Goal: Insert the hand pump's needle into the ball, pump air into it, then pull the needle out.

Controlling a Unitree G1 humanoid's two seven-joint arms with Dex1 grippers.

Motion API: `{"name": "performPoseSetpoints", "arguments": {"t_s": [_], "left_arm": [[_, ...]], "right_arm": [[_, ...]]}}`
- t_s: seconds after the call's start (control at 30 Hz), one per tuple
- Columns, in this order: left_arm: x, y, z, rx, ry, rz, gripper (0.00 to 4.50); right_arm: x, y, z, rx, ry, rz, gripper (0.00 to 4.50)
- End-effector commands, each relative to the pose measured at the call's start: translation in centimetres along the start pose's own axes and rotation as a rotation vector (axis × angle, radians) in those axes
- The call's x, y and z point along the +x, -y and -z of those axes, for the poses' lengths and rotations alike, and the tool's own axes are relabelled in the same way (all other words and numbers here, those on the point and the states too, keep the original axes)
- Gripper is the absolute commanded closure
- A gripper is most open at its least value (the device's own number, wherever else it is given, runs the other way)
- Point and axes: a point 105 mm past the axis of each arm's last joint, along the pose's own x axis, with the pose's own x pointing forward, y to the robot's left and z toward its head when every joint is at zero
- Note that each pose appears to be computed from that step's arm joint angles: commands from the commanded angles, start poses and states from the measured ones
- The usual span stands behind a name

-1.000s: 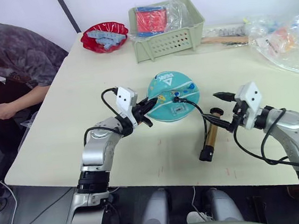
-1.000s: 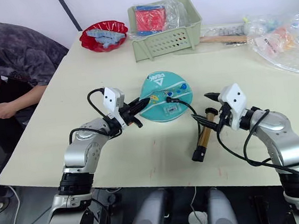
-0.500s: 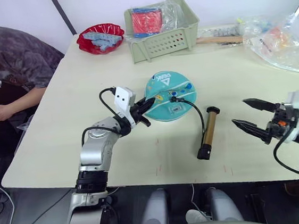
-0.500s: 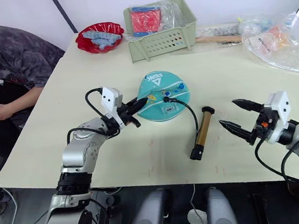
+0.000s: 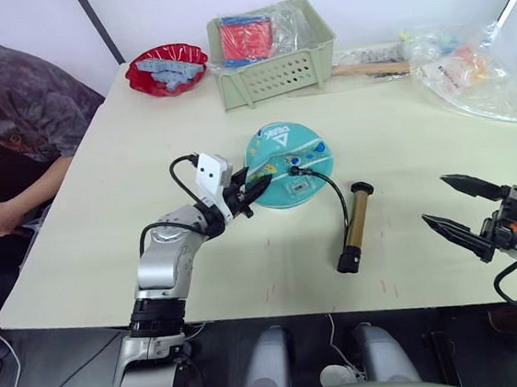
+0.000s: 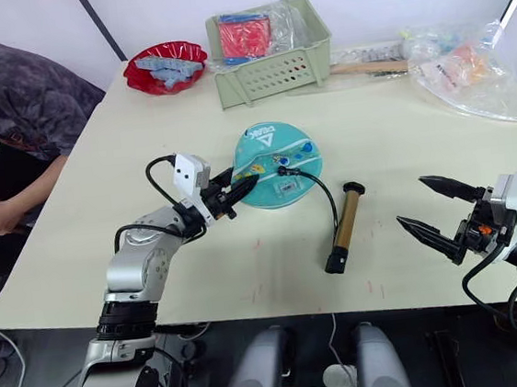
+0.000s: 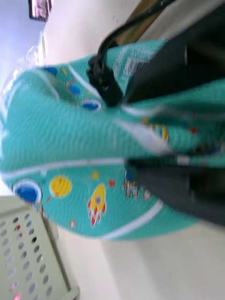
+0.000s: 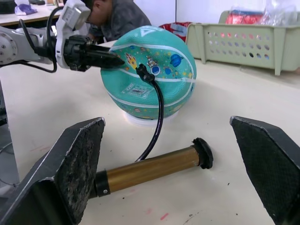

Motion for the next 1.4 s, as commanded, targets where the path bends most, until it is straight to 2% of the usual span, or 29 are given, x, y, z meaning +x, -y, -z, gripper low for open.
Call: {"name": "performPoseSetpoints", "arguments": {"t_s": [0.03,0.1,0.43,0.57,0.77,0.93,1.27,1.4], "left_arm": [[0.0,1.2,0.0,-0.023,0.010,0.053,0.88],[-0.2,1.1,-0.9,-0.017,0.050,0.050,0.07],[-2.0,1.7,-4.0,0.022,0.156,0.092,0.07],[-3.0,1.6,-4.4,0.027,0.159,0.091,0.07],[-4.3,1.0,-4.3,0.045,0.142,0.070,0.07],[-6.6,0.3,-3.6,0.055,0.103,0.041,0.07],[-10.2,-0.2,-1.6,0.054,0.034,0.001,0.07],[-11.9,-0.6,-0.1,0.041,-0.019,-0.030,0.07]], "right_arm": [[-0.6,-0.1,-0.4,-0.043,0.021,-0.010,0.00],[-0.8,-0.2,-0.3,-0.043,0.023,-0.016,0.00],[-0.9,-0.2,0.2,-0.046,0.040,-0.030,0.00],[-0.9,-0.1,0.5,-0.048,0.041,-0.035,0.00],[-0.8,0.1,0.8,-0.047,0.045,-0.040,0.00],[-0.8,0.2,1.1,-0.048,0.042,-0.044,0.00],[-1.3,0.1,2.2,-0.046,0.021,-0.052,0.00],[-1.9,0.1,2.8,-0.049,-0.008,-0.053,0.00]]}}
